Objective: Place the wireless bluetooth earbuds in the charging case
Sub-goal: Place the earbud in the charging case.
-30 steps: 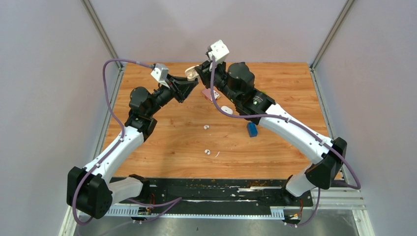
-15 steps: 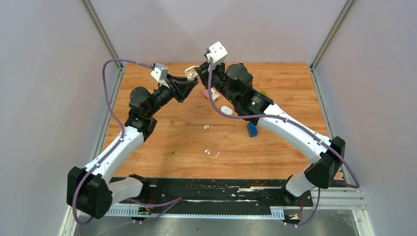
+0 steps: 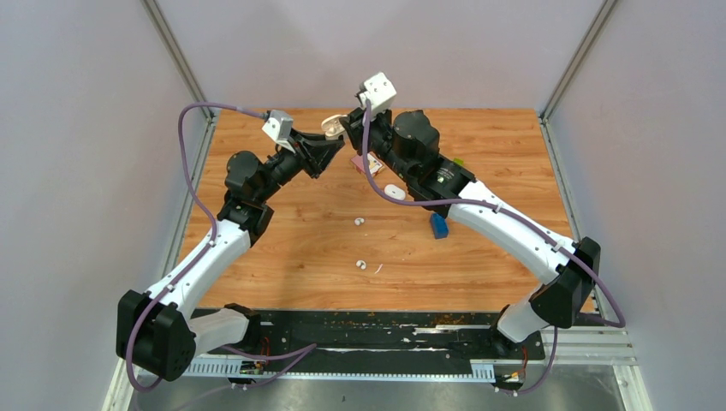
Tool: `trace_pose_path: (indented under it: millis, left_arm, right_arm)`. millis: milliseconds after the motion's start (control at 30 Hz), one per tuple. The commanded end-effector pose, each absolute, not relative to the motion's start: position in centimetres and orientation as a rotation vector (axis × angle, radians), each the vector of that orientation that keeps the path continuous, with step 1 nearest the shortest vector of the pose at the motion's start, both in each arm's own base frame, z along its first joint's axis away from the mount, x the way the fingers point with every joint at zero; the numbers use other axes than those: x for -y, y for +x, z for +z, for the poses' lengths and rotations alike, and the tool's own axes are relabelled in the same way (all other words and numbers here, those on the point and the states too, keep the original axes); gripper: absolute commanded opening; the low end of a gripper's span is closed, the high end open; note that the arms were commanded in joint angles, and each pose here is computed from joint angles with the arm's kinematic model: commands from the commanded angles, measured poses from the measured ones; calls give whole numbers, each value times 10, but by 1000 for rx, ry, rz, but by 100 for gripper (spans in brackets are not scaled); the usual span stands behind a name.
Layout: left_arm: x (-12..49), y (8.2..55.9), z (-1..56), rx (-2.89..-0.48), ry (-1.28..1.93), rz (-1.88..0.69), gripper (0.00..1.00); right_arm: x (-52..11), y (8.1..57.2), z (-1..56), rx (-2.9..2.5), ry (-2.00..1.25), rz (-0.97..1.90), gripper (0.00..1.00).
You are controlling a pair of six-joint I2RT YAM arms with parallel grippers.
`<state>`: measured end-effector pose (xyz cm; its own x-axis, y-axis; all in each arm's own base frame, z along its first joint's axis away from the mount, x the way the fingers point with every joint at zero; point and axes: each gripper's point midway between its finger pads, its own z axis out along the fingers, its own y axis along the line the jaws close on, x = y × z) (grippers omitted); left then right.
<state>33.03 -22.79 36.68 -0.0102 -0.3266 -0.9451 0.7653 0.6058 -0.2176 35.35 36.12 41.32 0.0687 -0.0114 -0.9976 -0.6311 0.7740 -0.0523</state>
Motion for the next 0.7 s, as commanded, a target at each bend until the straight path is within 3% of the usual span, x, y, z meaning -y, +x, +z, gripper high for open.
trace_pose_path:
  millis: [0,300,667]
  left_arm:
    - [223,324,403,-1201,416,-883,0]
    - [221,324,400,-1204,416,-873,0]
    - [222,324,393,-1215,435,-862,0]
  right_arm:
    - [-363,355,407,-1483,-533,509,15]
    - [-366,352,406,-1496,-546,531,18]
    - [-360,342,431,-1485,-569,565,48]
